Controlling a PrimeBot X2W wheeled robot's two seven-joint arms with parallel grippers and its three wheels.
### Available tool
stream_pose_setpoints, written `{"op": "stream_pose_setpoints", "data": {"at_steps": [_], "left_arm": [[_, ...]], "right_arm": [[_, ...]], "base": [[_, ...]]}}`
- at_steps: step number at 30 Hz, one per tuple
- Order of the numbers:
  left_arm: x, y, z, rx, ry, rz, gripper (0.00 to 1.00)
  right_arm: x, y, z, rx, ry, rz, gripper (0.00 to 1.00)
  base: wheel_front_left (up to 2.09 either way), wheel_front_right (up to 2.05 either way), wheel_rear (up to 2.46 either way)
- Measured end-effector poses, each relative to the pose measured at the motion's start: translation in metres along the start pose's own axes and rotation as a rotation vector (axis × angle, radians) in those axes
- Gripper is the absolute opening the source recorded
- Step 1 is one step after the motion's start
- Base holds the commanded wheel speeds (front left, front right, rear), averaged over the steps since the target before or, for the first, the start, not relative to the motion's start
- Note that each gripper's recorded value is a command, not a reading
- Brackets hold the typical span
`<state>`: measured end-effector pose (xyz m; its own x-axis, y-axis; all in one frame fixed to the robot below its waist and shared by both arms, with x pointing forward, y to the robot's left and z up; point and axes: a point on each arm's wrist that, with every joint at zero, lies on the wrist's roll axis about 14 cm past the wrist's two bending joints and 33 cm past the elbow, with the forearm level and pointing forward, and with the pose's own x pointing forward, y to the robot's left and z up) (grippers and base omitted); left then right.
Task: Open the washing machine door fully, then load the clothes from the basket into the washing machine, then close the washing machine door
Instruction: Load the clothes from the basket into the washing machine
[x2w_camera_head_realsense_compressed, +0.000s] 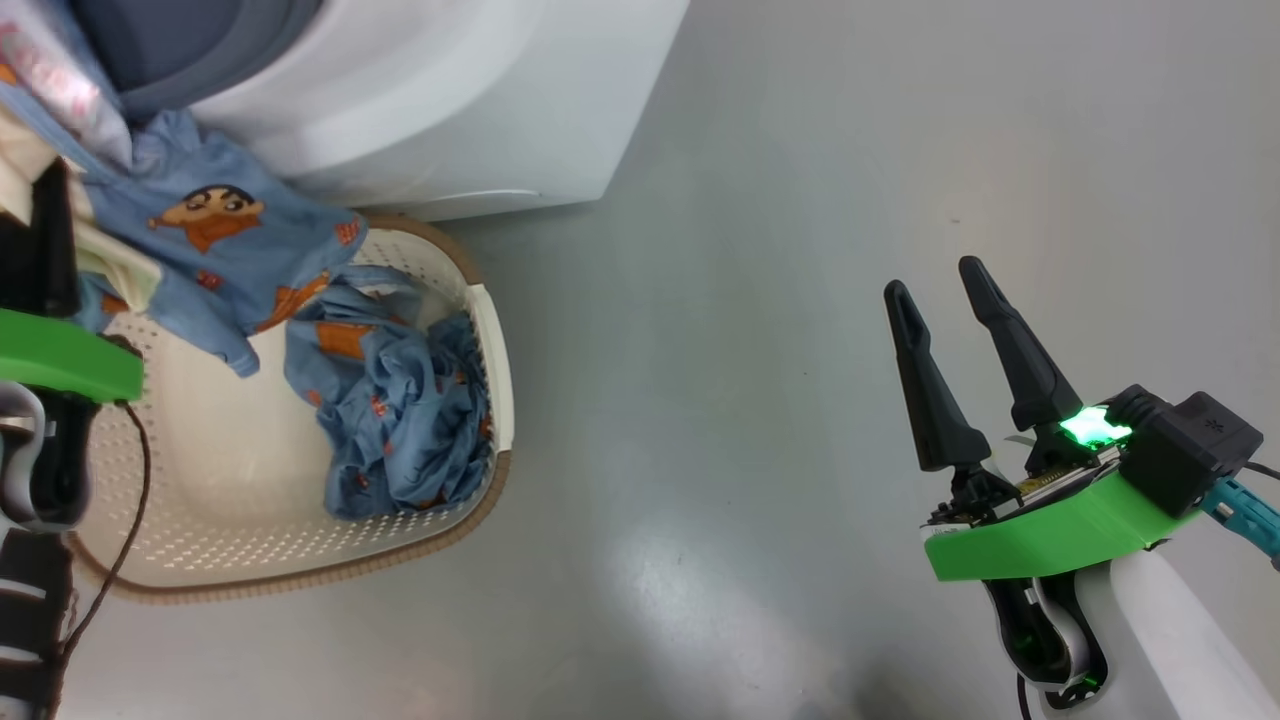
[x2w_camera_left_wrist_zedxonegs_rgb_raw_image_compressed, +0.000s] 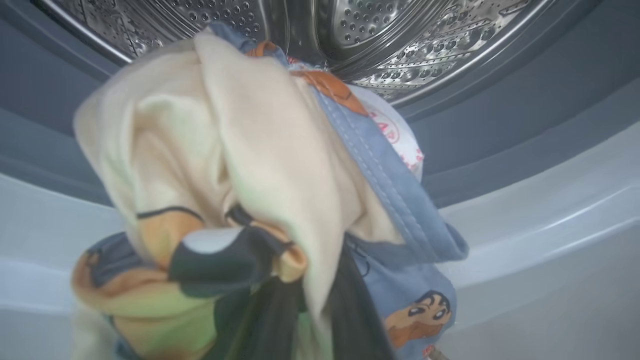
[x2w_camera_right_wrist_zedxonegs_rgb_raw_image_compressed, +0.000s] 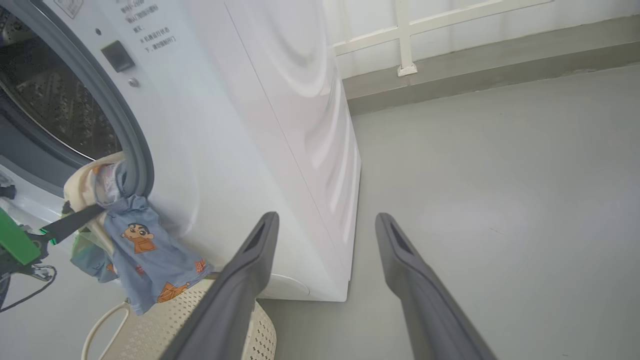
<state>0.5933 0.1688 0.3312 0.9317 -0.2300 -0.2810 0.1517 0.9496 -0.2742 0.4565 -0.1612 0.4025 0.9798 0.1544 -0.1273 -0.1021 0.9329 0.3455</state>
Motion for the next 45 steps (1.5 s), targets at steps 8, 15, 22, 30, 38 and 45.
{"op": "stream_pose_setpoints", "data": {"at_steps": [8,15,22,30,38,45], "left_arm": [[-0.004,-0.005,0.054,0.045,-0.158,-0.021,0.00],[-0.002,-0.014,0.068,0.103,-0.192,-0.055,0.00],[0.020,-0.018,0.098,0.145,-0.238,-0.062,0.00],[0.049,-0.022,0.121,0.192,-0.247,-0.052,0.00],[0.075,-0.017,0.126,0.254,-0.184,-0.014,0.00],[0.092,-0.014,0.132,0.270,-0.156,0.014,0.00]], "right_arm": [[0.003,0.009,0.002,0.014,-0.012,0.020,1.00],[0.003,0.011,0.002,0.024,-0.016,0.019,1.00],[0.001,0.011,0.003,0.030,-0.018,0.010,1.00],[-0.004,0.008,0.006,0.029,-0.022,-0.010,1.00],[-0.009,0.005,0.007,0.025,-0.020,-0.025,1.00],[-0.012,0.001,0.003,0.021,-0.006,-0.036,1.00]], "base": [[0.00,0.00,0.00],[0.00,0.00,0.00],[0.00,0.00,0.00],[0.00,0.00,0.00],[0.00,0.00,0.00],[0.00,0.00,0.00]]}}
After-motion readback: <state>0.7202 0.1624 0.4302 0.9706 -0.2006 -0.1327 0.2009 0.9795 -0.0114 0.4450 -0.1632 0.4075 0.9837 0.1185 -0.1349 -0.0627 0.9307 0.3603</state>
